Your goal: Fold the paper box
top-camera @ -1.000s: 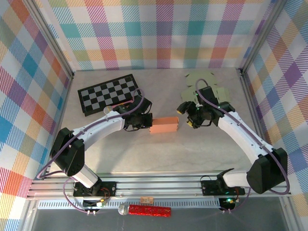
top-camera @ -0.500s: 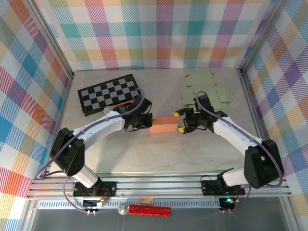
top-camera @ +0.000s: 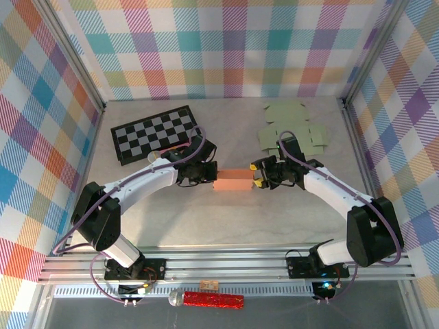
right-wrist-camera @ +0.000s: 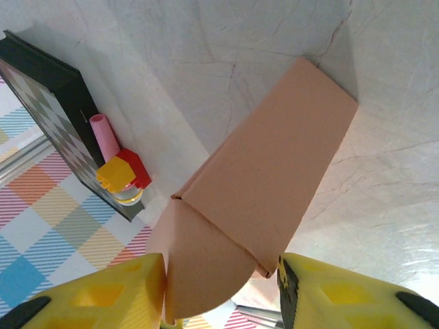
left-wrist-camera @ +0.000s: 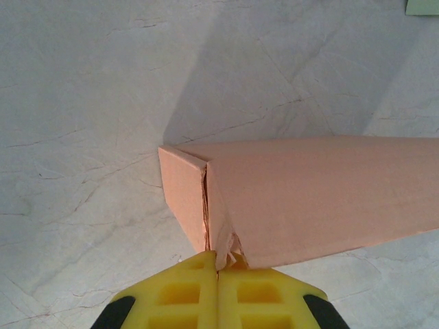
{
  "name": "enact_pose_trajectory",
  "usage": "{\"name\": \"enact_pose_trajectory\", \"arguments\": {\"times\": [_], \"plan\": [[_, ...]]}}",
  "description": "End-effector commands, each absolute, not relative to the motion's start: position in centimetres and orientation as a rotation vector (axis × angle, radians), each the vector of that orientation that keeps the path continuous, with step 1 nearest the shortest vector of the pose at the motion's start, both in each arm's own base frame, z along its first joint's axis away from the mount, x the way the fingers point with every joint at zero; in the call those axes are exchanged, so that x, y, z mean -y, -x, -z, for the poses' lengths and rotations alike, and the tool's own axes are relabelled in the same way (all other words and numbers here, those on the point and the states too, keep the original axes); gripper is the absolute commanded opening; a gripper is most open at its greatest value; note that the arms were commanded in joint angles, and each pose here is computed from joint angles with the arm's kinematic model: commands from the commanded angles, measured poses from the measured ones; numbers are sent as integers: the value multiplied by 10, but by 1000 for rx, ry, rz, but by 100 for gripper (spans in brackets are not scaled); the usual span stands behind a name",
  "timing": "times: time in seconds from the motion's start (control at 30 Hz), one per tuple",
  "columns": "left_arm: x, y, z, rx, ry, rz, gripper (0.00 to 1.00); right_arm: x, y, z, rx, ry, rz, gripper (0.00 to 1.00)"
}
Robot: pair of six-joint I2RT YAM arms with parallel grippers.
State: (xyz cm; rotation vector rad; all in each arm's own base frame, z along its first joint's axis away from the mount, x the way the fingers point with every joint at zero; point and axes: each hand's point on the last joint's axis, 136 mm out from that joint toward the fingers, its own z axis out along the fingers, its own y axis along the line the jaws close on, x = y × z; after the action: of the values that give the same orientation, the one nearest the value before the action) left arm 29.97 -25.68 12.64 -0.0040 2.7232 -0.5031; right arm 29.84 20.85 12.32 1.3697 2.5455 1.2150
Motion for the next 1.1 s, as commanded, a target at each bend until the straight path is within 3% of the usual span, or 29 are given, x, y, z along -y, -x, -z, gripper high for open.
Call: {"name": "enact_pose_trajectory", "arguments": {"times": [0.0,0.27,0.5,0.67,0.8,1.07], "plan": [[255,-285,-119,-2786,6,488,3,-201,-291,-106,-2611,-1339,-1119,47],[257,-283,-121,-2793,31,521,13,-197,-288,-100,-2650,-1289,-1057,43],[257,-279,-138,-2767,88,586,34,-194,-284,-95,-2679,-1276,-1020,42],[256,-278,-156,-2729,175,678,42,-194,-284,-94,-2685,-1269,-1010,42],[251,-287,-164,-2701,299,776,46,-194,-285,-95,-2686,-1266,-1009,42],[255,-308,-145,-2739,409,873,44,-196,-287,-96,-2686,-1260,-1015,42]]}}
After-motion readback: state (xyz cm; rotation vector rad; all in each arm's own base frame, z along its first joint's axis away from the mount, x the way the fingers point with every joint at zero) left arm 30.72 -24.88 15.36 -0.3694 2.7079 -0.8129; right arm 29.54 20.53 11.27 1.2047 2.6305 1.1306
